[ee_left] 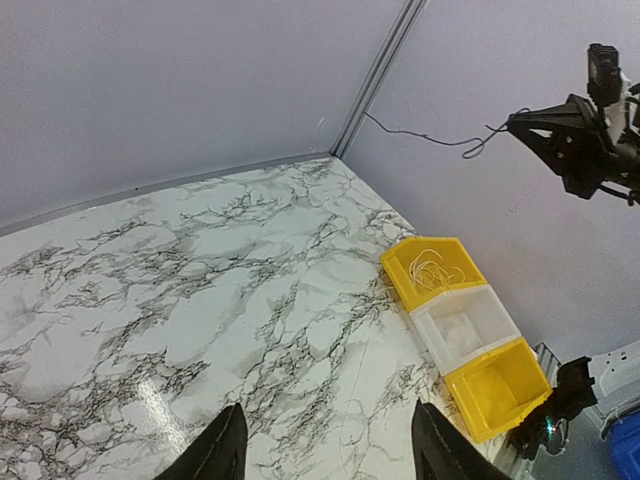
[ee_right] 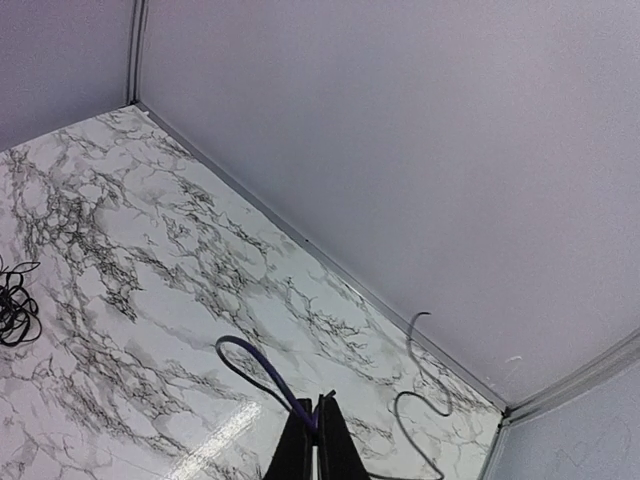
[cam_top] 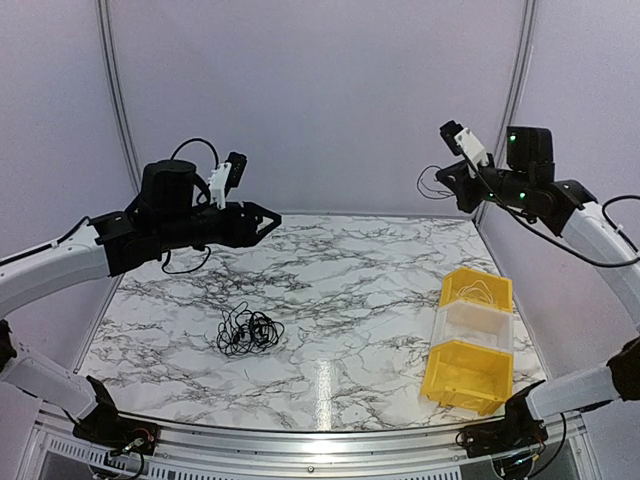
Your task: Untangle the cables
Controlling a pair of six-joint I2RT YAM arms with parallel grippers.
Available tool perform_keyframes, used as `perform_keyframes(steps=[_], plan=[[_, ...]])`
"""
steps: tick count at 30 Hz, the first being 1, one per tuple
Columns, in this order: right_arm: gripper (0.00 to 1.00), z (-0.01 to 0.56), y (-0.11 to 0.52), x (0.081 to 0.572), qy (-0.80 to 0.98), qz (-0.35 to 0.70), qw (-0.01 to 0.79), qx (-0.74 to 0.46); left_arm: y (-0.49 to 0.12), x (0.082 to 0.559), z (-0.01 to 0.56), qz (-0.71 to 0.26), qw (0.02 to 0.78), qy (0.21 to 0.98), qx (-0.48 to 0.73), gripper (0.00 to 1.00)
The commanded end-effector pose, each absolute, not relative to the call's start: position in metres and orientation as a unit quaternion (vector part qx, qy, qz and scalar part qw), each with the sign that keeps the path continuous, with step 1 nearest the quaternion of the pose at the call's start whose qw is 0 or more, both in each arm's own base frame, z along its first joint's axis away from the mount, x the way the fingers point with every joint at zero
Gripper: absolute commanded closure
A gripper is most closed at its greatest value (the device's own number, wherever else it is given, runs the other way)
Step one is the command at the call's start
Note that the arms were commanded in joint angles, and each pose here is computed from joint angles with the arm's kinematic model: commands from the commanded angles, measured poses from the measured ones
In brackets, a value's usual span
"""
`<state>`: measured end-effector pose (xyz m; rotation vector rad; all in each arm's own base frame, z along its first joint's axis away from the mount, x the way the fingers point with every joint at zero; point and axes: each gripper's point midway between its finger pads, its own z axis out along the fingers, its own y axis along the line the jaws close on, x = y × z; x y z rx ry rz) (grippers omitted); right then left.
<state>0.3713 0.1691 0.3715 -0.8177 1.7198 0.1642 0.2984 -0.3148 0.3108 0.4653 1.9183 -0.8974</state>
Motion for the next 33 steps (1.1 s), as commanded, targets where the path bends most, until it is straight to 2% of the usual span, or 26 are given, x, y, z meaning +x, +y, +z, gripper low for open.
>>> perform_keyframes(steps=[1,11,19,24,33], plan=[[1.00,0.379,0.129,0.352,0.742,0.007,0.586,-0.327,-0.321,0.323,0.300,-0.307,0.468,0.801,0.213,0.41],[1.00,0.345,0.072,0.297,0.755,-0.058,0.574,-0.311,-0.329,0.368,0.263,-0.235,0.469,0.827,0.201,0.43],[1.00,0.316,0.096,0.240,0.738,0.031,0.519,-0.430,-0.297,0.363,0.227,-0.193,0.502,0.824,0.178,0.42],[1.00,0.320,0.099,0.227,0.731,0.037,0.500,-0.463,-0.298,0.366,0.213,-0.183,0.488,0.834,0.182,0.42],[1.00,0.351,0.082,0.214,0.714,-0.040,0.505,-0.483,-0.291,0.380,0.183,-0.130,0.464,0.855,0.190,0.42]])
